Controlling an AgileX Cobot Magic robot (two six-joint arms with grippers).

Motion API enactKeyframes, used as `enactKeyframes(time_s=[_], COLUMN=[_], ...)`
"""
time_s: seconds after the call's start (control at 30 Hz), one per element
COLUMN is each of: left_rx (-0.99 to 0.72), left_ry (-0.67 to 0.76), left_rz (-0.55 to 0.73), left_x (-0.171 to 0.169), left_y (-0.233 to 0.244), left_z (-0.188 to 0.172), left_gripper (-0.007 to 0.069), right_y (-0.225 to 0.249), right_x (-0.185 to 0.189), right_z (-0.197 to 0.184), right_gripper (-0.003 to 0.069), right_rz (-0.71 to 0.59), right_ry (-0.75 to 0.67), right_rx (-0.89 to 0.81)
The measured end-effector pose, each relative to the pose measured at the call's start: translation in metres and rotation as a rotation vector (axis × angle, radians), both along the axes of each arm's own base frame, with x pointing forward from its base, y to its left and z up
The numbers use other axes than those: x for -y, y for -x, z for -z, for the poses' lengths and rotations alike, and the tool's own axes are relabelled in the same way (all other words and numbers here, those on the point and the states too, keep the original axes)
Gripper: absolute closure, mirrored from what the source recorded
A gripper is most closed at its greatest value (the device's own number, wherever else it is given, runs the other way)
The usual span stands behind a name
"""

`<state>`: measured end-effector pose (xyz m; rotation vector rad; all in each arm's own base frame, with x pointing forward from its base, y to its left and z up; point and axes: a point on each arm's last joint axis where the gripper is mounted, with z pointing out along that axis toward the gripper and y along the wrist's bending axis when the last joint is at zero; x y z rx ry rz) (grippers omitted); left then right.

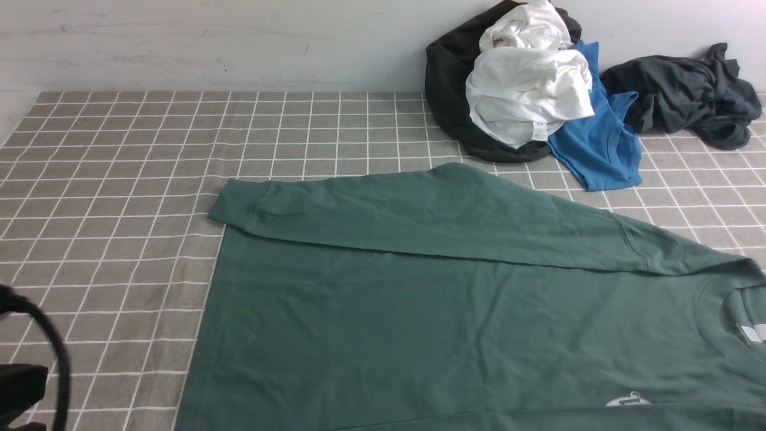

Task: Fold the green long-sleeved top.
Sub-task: Use the left arm to clamp the cuff closest to it

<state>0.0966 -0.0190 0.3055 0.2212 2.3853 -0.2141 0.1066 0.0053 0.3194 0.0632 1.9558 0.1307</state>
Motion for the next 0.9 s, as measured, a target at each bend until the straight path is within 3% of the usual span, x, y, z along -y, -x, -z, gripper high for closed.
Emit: enactKeyframes(time_s=[0.13, 0.23, 0.33, 0.53, 0.7, 0.9], left_rx=[-0.192, -0.395, -0.543, -0.572, -0.583, -0.623], left_ry=[-0.09, -0.145, -0.213, -0.262, -0.278, -0.287], left_rz=[0.189, 0.37, 0.449, 0.485, 0.472, 0.473], left_x=[0.013, 0.037, 0.052, 0.077, 0.089, 0.096], left_y=[-0.019, -0.03, -0.041, -0.074, -0.099, -0.113], left_z=[0.014, 0.044, 0.071, 0.113, 0.147, 0.158], left_gripper=[0.055, 0.0421, 0.0295, 0.0125, 0.0105, 0.011], right_y=[-0.019, -0.026, -0.026, -0.027, -0.03, -0.031], right_x=[-0.015, -0.036, -0.049, -0.057, -0.058, -0.059], right_z=[-0.01, 0.012, 0.03, 0.035, 0.034, 0.033], right_gripper=[0.0675, 0.0675, 0.0675, 0.0675, 0.0675, 0.0675], right_rz=[-0.163, -0.372, -0.488, -0.541, -0.542, -0.543], right_ry=[0.076, 0.176, 0.243, 0.271, 0.273, 0.275], right_rx=[-0.2, -0.511, -0.703, -0.719, -0.683, -0.672])
